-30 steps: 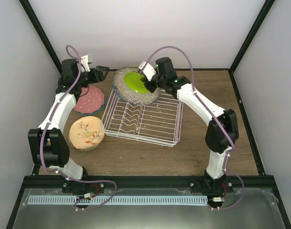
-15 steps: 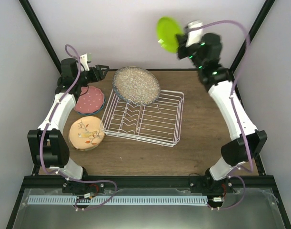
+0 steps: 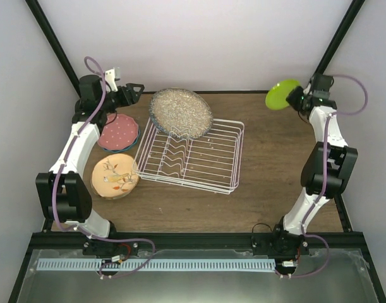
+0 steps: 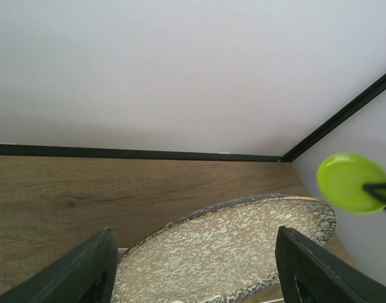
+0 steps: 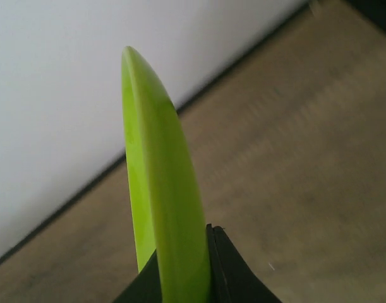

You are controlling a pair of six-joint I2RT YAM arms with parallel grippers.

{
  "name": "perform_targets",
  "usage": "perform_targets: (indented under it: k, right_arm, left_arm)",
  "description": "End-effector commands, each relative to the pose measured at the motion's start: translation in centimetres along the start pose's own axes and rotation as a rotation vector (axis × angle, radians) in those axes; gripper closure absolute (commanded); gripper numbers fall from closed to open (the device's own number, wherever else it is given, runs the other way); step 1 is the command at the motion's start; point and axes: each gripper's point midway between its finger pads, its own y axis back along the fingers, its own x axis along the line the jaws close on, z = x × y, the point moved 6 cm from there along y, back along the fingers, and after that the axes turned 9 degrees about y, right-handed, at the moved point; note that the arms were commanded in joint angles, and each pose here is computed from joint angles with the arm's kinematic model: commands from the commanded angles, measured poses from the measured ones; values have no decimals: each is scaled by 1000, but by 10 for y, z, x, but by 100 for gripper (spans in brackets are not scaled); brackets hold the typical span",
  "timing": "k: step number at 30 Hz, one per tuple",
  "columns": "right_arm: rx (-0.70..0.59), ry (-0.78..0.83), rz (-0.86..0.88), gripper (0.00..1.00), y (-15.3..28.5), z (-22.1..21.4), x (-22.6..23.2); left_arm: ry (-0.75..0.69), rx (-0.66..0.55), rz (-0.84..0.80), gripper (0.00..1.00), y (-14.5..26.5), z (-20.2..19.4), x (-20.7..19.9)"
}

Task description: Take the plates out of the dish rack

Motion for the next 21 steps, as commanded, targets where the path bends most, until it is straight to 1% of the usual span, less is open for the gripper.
perform_targets:
  k: [1, 6, 15, 21]
  right_arm:
    - [116, -147, 20, 99, -10, -35, -22]
    - [230, -174, -34, 99, -29, -71, -44]
    - [396, -228, -130, 98, -55, -120, -78]
    - [512, -265, -135, 93, -66, -153, -90]
  left_arm:
    - [-26, -30, -18, 30, 12, 6, -12]
    - [-26, -32, -13, 30, 13, 6, -12]
    - [-33, -37, -5, 30, 16, 6, -13]
    - [-34, -40, -1, 30, 19, 4, -13]
